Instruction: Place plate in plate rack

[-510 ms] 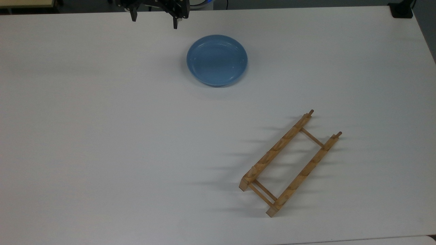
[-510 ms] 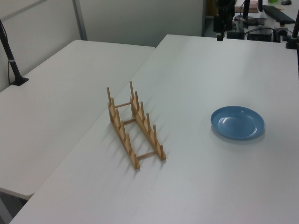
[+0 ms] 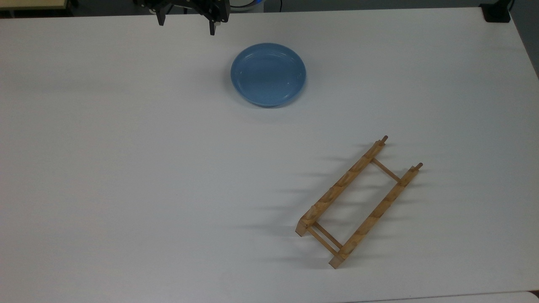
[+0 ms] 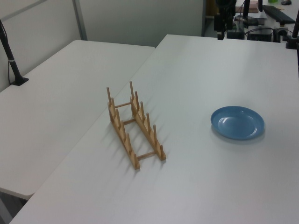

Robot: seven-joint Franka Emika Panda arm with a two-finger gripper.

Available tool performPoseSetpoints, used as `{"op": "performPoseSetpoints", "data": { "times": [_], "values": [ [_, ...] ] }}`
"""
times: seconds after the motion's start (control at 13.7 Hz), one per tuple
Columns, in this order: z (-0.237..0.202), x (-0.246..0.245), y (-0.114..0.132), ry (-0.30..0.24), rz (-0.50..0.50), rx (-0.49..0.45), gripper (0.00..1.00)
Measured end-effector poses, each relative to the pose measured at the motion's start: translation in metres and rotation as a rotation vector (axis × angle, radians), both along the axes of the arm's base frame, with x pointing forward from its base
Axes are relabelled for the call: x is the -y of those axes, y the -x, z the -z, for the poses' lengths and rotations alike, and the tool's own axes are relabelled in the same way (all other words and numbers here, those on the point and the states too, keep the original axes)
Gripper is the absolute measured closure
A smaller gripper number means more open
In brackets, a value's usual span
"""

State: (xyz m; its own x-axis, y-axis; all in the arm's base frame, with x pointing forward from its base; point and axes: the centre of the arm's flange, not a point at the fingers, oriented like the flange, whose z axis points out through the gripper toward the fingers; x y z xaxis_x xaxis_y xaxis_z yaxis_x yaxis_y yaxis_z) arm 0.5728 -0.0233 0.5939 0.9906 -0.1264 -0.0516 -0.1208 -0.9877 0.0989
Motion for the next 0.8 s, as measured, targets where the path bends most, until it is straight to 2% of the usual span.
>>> {"op": "performPoseSetpoints", "data": {
  "times": [0.36,0.51,0.58,0.8],
  "values": [
    [0.000,0.000,0.000,0.000,0.000,0.000,0.00],
    [0.002,0.000,0.000,-0.003,-0.044,-0.007,0.00],
    [0.004,0.000,0.000,-0.007,-0.084,-0.017,0.00],
    [0.037,-0.008,0.004,-0.042,-0.360,-0.105,0.00]
  ]
}}
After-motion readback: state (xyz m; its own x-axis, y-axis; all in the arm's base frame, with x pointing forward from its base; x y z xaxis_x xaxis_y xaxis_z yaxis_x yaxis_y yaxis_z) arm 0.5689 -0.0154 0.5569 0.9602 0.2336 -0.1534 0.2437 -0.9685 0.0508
